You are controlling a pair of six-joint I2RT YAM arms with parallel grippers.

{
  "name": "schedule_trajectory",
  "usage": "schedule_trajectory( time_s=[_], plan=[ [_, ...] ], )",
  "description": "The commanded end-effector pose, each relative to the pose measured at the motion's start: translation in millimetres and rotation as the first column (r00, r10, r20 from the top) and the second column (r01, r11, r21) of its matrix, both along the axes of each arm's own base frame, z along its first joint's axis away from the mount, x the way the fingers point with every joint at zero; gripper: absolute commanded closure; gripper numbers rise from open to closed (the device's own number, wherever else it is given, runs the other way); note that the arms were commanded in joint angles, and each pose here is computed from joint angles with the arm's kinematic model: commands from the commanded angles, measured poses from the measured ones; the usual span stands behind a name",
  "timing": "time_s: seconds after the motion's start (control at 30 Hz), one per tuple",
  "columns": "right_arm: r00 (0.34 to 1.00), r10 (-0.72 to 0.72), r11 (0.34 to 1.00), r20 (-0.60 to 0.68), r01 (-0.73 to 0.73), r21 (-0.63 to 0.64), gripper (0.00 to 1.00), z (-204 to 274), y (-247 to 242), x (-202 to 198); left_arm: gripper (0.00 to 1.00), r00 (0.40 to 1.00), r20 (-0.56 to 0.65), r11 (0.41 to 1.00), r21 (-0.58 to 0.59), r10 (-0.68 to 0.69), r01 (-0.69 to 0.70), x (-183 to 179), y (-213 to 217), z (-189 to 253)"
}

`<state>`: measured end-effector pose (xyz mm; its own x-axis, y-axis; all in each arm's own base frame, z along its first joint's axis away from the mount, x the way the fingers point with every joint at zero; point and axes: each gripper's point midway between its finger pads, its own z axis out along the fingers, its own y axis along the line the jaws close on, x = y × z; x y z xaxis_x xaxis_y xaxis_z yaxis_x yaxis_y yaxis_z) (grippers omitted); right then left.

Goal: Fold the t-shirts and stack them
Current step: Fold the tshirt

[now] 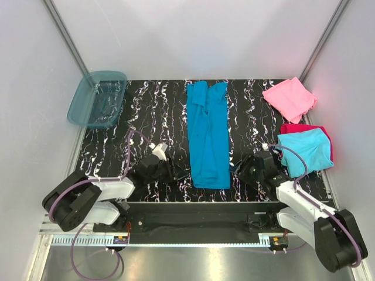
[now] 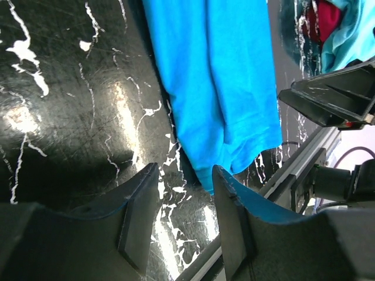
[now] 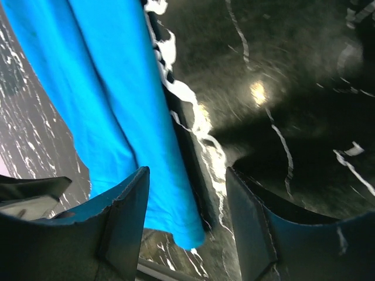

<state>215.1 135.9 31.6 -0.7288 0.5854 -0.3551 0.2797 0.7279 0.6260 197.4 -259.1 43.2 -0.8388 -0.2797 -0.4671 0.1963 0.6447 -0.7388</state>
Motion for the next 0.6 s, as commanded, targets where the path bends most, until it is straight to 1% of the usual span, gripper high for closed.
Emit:
schedule_trajectory(
  time_s=[0.0, 0.07, 0.1, 0.13, 0.17, 0.27, 0.4, 0.57],
  plan=[
    [1.0, 0.003, 1.0, 0.01, -0.003, 0.018, 0.38, 0, 9, 7, 0.53, 1.0, 0.022, 0.999, 0.043, 0.022, -0.023, 1, 6, -9],
    [1.0, 0.02, 1.0, -0.022, -0.02, 0.017, 0.38, -8, 12, 5, 0.53, 1.0, 0.021, 1.0, 0.024, 0.019, -0.02, 4, 0, -9],
    [1.0, 0.027, 0.999, -0.012, -0.026, 0.029, 0.38, -11, 17, 11, 0.53, 1.0, 0.018, 1.0, 0.014, 0.005, -0.005, 3, -6, -9],
    [0.999, 0.037, 0.999, -0.026, -0.036, 0.041, 0.38, -14, 21, 10, 0.53, 1.0, -0.015, 1.0, 0.03, -0.003, 0.003, 1, -8, -21],
    [0.999, 0.044, 0.998, -0.029, -0.043, 0.044, 0.38, -15, 24, 11, 0.53, 1.0, -0.007, 1.0, 0.0, -0.005, 0.005, 4, -14, -17],
    [0.996, 0.065, 0.997, -0.064, -0.061, 0.052, 0.38, -25, 32, 6, 0.54, 0.998, -0.045, 0.999, -0.025, -0.032, 0.031, -2, -28, -28],
    [0.992, 0.077, 0.996, -0.096, -0.073, 0.041, 0.38, -35, 35, -9, 0.54, 0.994, -0.078, 0.997, -0.031, -0.077, 0.075, -21, -44, -39],
    [0.991, 0.071, 0.997, -0.111, -0.069, 0.025, 0.38, -37, 31, -20, 0.54, 0.99, -0.098, 0.994, -0.041, -0.102, 0.098, -36, -55, -46]
  ],
)
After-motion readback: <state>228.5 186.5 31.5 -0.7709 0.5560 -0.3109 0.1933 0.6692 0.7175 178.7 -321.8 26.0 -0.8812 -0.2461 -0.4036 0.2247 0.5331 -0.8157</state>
